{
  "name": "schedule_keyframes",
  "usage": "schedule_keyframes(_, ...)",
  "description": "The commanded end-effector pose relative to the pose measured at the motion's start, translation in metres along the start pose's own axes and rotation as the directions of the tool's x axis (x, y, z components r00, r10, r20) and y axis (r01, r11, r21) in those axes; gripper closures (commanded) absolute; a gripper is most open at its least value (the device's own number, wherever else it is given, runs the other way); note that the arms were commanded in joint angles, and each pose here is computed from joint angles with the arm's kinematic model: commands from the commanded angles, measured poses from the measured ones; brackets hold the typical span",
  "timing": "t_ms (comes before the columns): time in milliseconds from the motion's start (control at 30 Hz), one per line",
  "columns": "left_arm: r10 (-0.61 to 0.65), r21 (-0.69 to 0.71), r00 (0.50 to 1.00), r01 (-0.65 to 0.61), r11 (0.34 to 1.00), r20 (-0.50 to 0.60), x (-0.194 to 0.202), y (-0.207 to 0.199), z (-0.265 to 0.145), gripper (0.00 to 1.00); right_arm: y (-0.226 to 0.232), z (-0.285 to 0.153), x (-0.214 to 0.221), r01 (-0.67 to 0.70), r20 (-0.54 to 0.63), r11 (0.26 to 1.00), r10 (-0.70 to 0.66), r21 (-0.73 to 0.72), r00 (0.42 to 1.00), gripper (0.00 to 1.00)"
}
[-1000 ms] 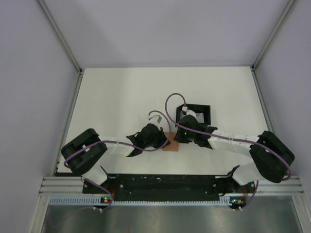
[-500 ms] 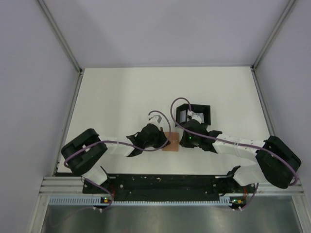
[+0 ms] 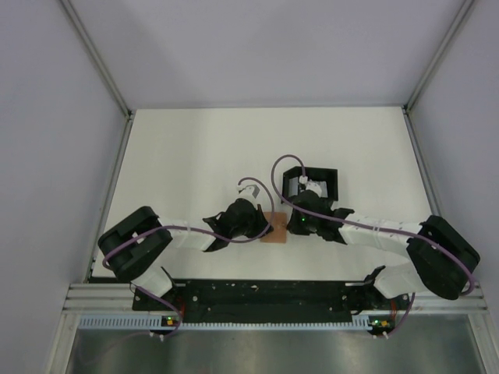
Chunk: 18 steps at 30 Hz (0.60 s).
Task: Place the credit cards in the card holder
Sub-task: Close the card holder at the center of the board.
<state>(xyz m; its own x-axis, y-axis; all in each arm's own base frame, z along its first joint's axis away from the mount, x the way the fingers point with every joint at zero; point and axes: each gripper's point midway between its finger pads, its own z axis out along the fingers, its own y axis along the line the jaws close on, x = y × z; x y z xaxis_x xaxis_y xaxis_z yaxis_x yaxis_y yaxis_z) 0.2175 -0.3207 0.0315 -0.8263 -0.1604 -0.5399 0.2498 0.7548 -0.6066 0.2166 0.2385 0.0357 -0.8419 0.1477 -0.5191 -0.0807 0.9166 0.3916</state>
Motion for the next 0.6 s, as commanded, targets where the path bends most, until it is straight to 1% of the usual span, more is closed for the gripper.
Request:
schedule_keyframes(0,0.031,-0.221,0.988,-0.065,0.973,-0.151,0.046,0.064,-0.006,1.00,0.019,-0.001,-0.030,0.011,0.078,0.999,-0.008,-0.033,0.997,0.93)
schedule_keyframes(167,0.032,-0.237,0.988,-0.068,0.969,-0.151,0.046,0.068,-0.006,1.00,0.023,-0.001,-0.036,0.016,0.090,0.999,-0.012,-0.039,0.996,0.93)
schedule_keyframes(433,0.032,-0.251,0.988,-0.070,0.965,-0.153,0.046,0.069,-0.006,1.00,0.028,0.006,-0.024,0.011,0.037,0.998,-0.008,-0.068,0.999,0.94)
schedule_keyframes(567,0.036,-0.249,0.987,-0.074,0.966,-0.154,0.046,0.068,-0.005,1.00,0.028,0.007,-0.024,0.006,0.038,0.997,-0.003,-0.072,0.999,0.94)
